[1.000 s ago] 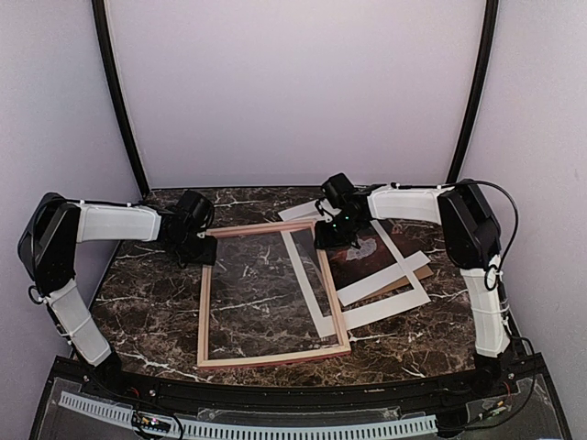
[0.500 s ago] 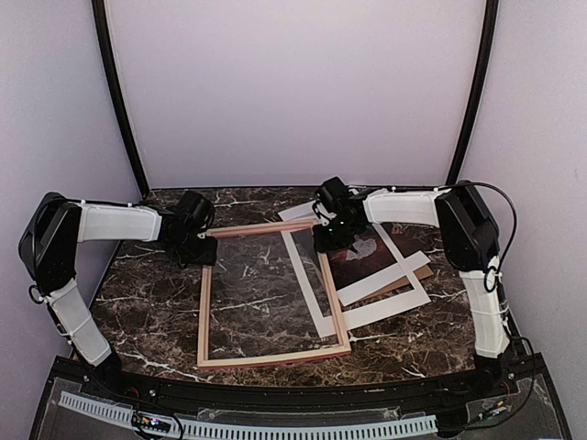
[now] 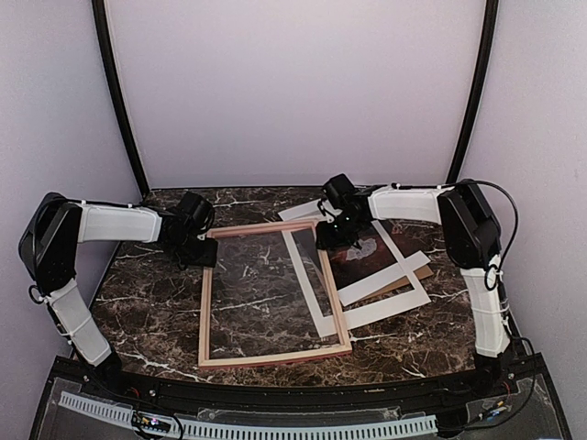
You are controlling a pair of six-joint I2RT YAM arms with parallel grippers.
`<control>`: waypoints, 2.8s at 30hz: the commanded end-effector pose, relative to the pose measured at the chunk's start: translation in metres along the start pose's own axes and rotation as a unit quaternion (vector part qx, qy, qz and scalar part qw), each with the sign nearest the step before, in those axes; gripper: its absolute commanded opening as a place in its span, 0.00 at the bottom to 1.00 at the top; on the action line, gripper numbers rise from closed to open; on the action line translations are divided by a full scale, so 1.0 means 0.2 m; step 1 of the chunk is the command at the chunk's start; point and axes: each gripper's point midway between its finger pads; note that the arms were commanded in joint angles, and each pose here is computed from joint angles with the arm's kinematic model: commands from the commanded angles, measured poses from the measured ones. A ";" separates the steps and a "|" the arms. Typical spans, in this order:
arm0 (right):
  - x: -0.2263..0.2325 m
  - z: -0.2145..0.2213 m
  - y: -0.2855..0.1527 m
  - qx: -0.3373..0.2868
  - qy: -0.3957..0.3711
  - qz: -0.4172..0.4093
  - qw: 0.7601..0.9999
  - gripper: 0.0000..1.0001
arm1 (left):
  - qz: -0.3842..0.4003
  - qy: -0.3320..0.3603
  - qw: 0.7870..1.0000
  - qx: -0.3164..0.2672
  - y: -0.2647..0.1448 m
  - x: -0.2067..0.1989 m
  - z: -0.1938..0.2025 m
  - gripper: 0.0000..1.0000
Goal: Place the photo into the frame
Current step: Press the glass panel against the frame body.
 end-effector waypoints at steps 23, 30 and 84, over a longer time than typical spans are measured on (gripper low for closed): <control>0.00 -0.07 0.04 -0.003 -0.008 0.005 1.000 0.41 | 0.002 -0.008 1.000 -0.002 -0.02 0.01 0.01 0.61; -0.03 -0.05 0.05 -0.005 -0.025 0.043 0.999 0.38 | 0.002 -0.009 1.000 -0.001 -0.03 0.01 0.02 0.61; 0.09 1.02 -0.51 0.039 0.000 -0.015 0.999 0.52 | 0.021 -0.025 0.999 0.000 -0.07 0.01 0.11 0.66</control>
Point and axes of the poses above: each gripper's point midway between its finger pads, its own y axis out along the fingers, its own x axis along the line the jaws close on, z = x × y, and after that the axes turned 10 degrees about y, right-handed
